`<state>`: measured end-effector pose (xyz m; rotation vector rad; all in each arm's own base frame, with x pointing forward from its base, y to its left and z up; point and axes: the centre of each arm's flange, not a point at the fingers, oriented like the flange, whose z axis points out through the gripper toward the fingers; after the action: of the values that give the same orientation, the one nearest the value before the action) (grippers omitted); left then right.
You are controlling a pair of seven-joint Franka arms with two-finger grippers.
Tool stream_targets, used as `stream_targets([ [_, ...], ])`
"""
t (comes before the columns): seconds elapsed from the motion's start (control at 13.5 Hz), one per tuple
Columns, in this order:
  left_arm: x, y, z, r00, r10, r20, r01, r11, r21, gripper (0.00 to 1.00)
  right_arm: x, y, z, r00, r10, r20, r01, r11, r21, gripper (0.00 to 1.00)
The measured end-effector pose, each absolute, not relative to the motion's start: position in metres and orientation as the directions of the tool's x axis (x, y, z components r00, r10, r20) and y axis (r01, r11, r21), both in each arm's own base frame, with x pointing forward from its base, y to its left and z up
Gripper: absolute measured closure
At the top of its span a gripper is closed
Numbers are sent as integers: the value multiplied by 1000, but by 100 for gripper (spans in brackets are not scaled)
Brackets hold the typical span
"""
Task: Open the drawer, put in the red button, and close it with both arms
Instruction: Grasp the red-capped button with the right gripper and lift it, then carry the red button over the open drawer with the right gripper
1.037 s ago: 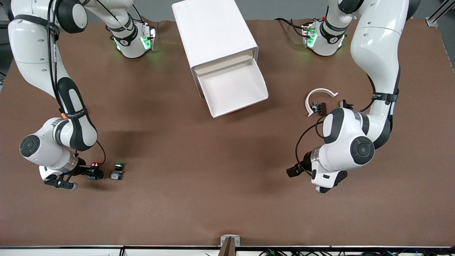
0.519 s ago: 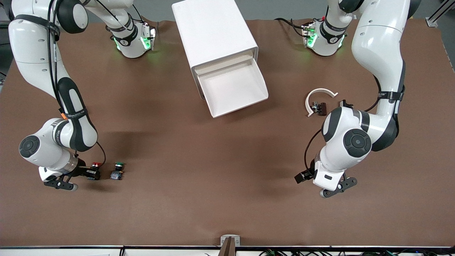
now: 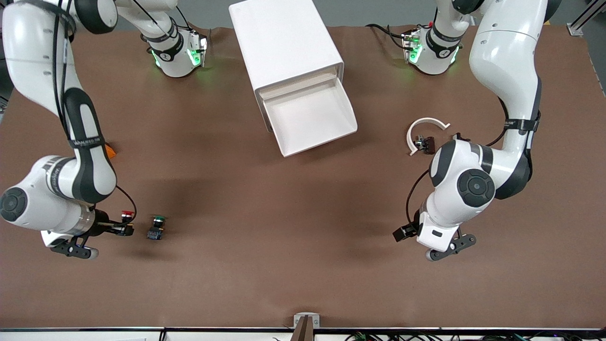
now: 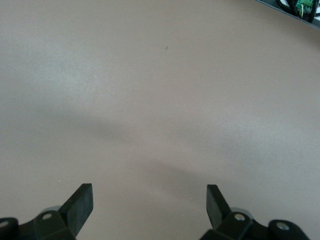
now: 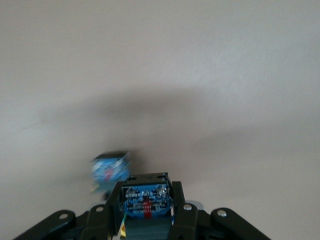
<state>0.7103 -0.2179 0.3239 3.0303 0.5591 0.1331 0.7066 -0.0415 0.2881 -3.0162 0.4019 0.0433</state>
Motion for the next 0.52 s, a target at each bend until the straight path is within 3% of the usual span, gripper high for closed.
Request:
stream_targets([
  [0.22, 709, -219, 322, 931, 357, 71, 352, -933, 71, 0, 690, 44, 363, 925, -369, -89, -377, -921, -94, 58],
  [0.52, 708, -219, 320, 932, 356, 68, 352, -934, 68, 0, 637, 187, 418, 866, -490, -101, -499, -862, -91, 58],
])
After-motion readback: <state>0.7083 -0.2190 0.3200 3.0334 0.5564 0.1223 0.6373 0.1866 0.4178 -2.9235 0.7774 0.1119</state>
